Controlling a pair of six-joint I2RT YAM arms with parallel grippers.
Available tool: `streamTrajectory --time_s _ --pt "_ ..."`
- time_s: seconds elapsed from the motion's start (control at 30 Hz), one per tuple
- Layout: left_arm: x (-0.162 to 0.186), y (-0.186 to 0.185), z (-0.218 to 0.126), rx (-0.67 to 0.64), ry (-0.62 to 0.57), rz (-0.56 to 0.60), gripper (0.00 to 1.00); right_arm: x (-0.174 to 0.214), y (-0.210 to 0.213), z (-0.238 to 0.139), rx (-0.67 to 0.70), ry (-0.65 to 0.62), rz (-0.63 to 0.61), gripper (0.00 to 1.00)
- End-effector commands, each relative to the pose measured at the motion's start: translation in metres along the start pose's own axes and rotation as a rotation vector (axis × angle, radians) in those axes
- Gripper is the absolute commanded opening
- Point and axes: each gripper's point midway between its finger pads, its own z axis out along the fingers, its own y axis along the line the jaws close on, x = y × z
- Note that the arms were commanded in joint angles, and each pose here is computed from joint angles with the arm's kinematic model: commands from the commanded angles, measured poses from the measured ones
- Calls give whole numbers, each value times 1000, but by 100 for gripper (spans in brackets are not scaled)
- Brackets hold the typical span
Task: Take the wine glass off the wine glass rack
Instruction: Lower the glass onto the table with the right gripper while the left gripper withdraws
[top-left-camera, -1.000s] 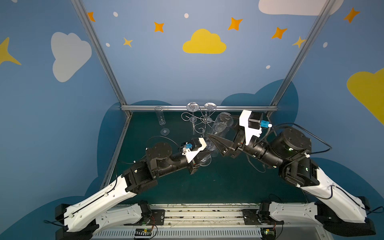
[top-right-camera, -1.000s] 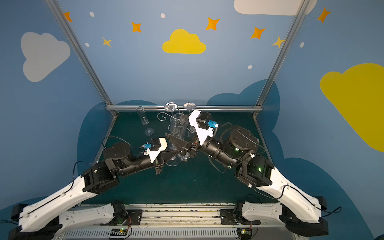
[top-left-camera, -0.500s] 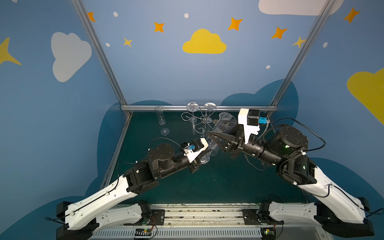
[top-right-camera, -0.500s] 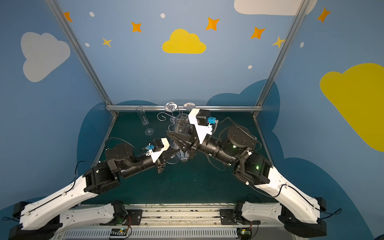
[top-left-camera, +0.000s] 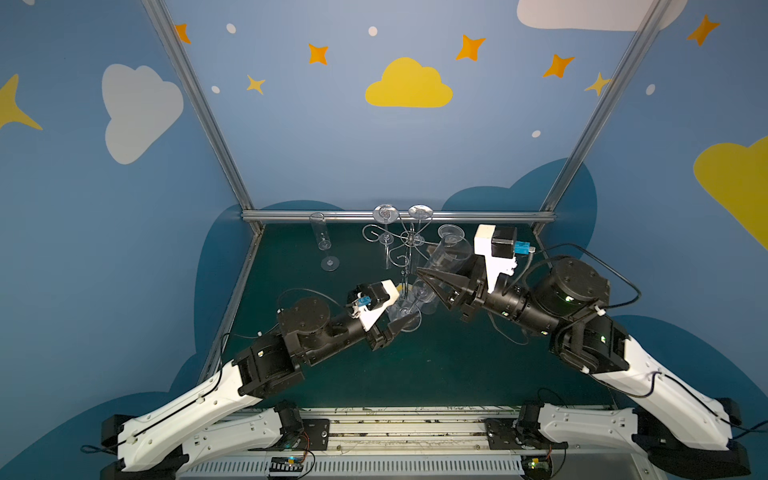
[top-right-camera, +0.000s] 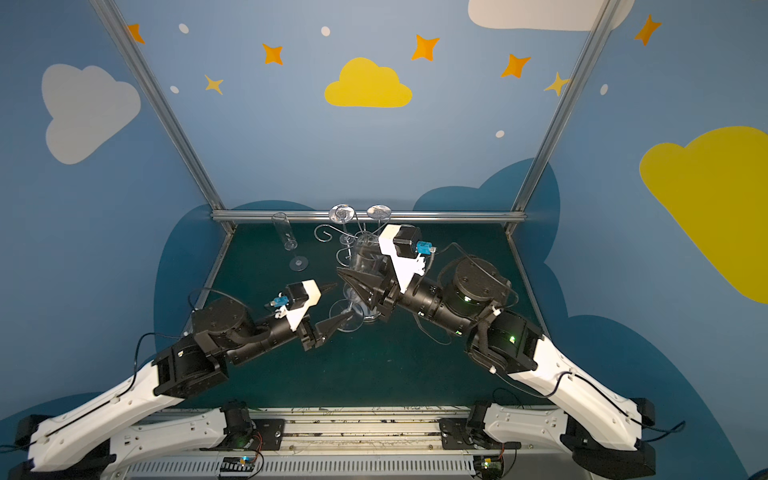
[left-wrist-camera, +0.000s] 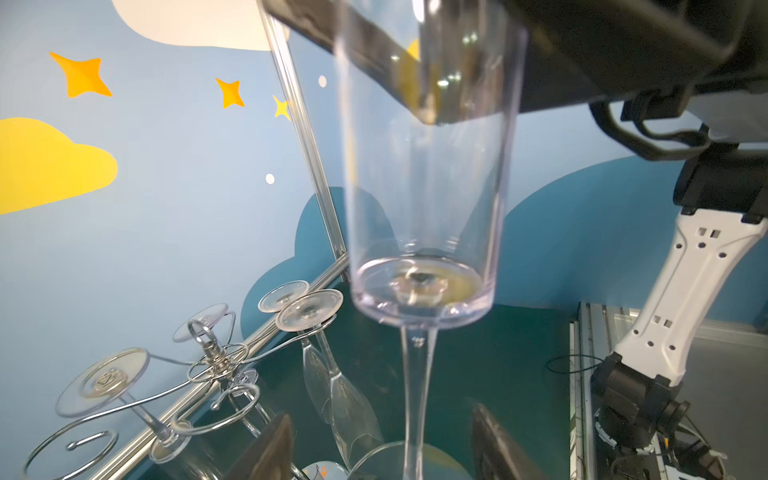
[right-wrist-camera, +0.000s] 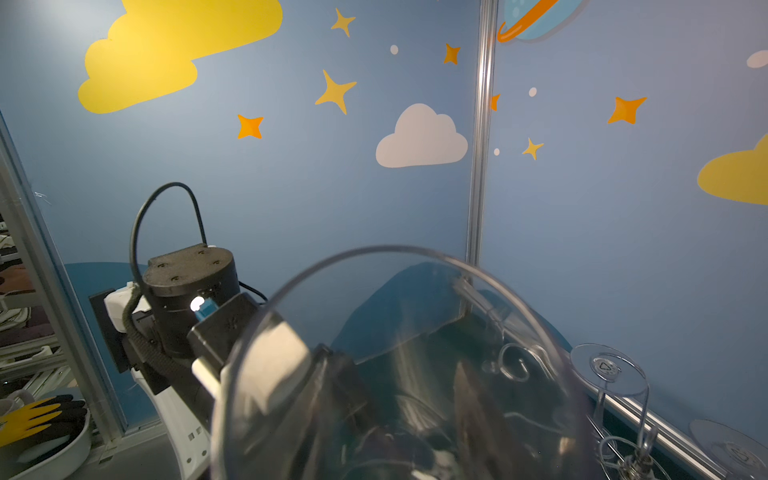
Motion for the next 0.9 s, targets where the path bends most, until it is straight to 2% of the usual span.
streamTrajectory --time_s 0.0,0.3,0.57,0.77,0.87 --pt "-20 13 -18 -65 -88 -36 69 -3 -9 -19 55 -22 -12 30" --pt "-5 28 -46 -155 -77 -87 72 50 -55 -70 325 80 -51 27" --pt "2 33 -51 -184 -76 -107 72 93 -97 -120 576 141 -135 26" --pt "4 33 -47 -190 -68 -102 73 134 -138 -140 771 243 -243 24" --pt "3 36 -45 -211 -73 -88 73 153 -159 -139 811 238 -252 24"
